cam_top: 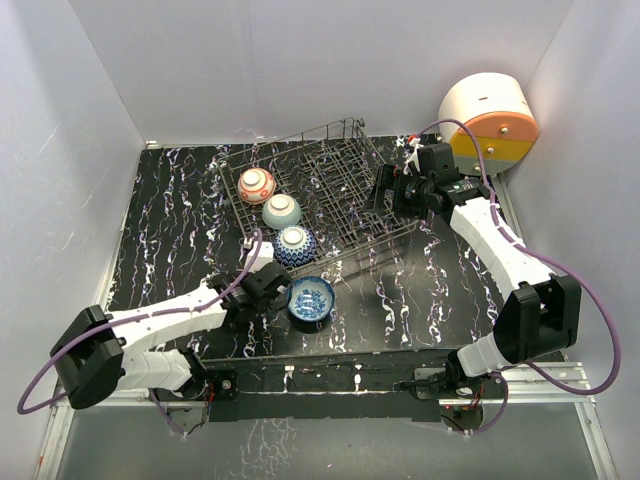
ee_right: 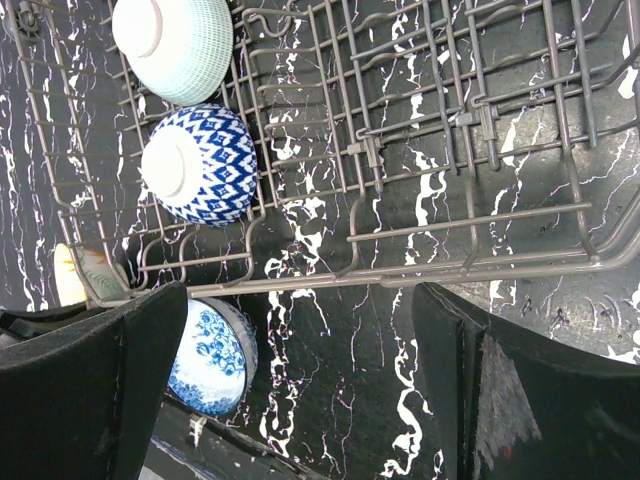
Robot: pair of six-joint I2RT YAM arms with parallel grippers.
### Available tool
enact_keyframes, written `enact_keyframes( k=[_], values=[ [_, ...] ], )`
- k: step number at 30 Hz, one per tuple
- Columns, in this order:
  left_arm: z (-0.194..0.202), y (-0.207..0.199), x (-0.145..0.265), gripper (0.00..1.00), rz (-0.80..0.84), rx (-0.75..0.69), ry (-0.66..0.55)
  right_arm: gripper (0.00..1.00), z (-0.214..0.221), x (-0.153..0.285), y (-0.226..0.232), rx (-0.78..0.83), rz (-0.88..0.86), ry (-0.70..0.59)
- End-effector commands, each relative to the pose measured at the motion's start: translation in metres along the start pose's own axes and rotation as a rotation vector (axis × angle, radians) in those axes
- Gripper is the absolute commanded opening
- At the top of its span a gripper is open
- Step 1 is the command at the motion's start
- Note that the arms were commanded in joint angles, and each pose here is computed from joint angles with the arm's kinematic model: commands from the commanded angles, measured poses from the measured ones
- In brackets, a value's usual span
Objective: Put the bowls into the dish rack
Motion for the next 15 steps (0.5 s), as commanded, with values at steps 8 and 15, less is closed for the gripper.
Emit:
enact_keyframes(
  k=[8,15],
  values=[
    [-0.111,0.033,0.13,0.0,0.034,0.142,-0.075,0.99,-0.023,0.017,0.009,0.035,-0.007,-0.108],
    [-0.257,-0.011,0.121,0.0,0.224,0.139,-0.378,0.99,-0.048,0.028,0.018,0.05,-0.002,-0.176]
  ],
)
Point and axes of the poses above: each gripper's point midway between its finger pads, its own x axis back along the fingers, its own y axis along the line the jaws close on, z = x × y, the point moved 4 cm from there along x, back along the fingers
